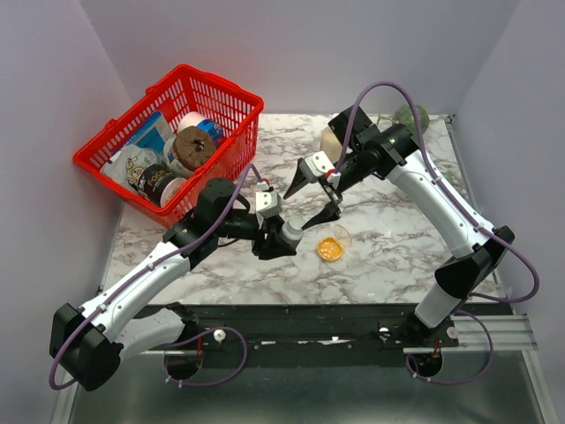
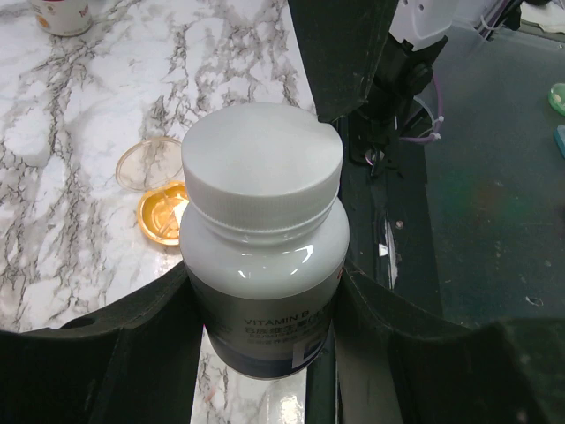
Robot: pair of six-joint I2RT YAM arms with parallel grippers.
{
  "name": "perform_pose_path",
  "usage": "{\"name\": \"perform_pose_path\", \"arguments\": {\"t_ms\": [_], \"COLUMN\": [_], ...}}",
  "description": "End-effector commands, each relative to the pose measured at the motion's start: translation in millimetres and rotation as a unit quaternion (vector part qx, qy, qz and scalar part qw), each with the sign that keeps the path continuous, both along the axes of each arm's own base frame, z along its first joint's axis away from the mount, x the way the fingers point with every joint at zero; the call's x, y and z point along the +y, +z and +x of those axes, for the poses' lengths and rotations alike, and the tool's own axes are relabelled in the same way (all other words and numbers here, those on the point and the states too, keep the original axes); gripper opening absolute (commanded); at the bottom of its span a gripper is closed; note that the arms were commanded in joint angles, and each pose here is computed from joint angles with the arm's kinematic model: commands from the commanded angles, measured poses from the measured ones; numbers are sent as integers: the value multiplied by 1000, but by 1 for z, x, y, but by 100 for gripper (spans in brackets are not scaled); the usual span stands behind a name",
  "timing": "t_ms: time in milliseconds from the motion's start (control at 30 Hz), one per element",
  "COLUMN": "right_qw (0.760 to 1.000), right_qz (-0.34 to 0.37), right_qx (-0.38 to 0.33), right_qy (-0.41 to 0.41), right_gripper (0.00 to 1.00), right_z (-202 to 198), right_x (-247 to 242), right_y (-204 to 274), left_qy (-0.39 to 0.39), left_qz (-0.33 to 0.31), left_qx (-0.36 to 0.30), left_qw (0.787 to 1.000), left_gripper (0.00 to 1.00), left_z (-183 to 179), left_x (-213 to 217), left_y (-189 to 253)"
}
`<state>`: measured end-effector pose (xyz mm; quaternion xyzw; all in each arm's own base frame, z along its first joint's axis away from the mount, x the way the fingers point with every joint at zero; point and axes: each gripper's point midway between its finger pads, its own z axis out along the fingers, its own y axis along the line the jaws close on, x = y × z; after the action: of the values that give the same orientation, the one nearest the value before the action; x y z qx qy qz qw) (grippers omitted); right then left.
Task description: Sort the pills into containers
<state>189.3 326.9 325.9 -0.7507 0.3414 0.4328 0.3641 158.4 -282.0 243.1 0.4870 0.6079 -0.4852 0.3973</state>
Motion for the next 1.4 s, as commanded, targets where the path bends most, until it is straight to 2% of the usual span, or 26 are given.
{"name": "perform_pose_path", "arguments": {"t_ms": [0,433,800,867,1000,1100,1167,1233,1367], "right_qw": [995,993,990,985,971,957,947,935,929], "right_qz": [-57,-64,-72,-83,-110,-149,-143,-147,-180], "right_qx": [86,99,120,148,214,238,251,265,251], "right_qy": [16,26,23,11,-16,-80,-140,-182,-203], "right_gripper": [81,73,41,32,30,29,29,29,29], "right_z": [-36,-54,-52,-50,-49,-35,-18,-12,-12], "right_x": [-19,-25,-20,-17,-11,-7,3,4,7], "right_y": [-14,-17,-19,-22,-31,-49,-54,-68,-89], "left_qy": [-20,-14,6,46,135,210,248,275,292], "left_qz": [-20,-19,-22,-34,-75,-91,-120,-141,-137], "left_qx": [-31,-35,-43,-69,-146,-178,-195,-197,-182], "left_qw": [999,999,999,996,977,957,941,930,929], "left_gripper": [0,0,0,0,0,0,0,0,0], "left_z": [0,2,8,19,44,66,75,83,95], "left_x": [-3,-3,-2,0,12,25,31,35,31], "left_y": [21,23,29,39,65,80,93,100,98]}}
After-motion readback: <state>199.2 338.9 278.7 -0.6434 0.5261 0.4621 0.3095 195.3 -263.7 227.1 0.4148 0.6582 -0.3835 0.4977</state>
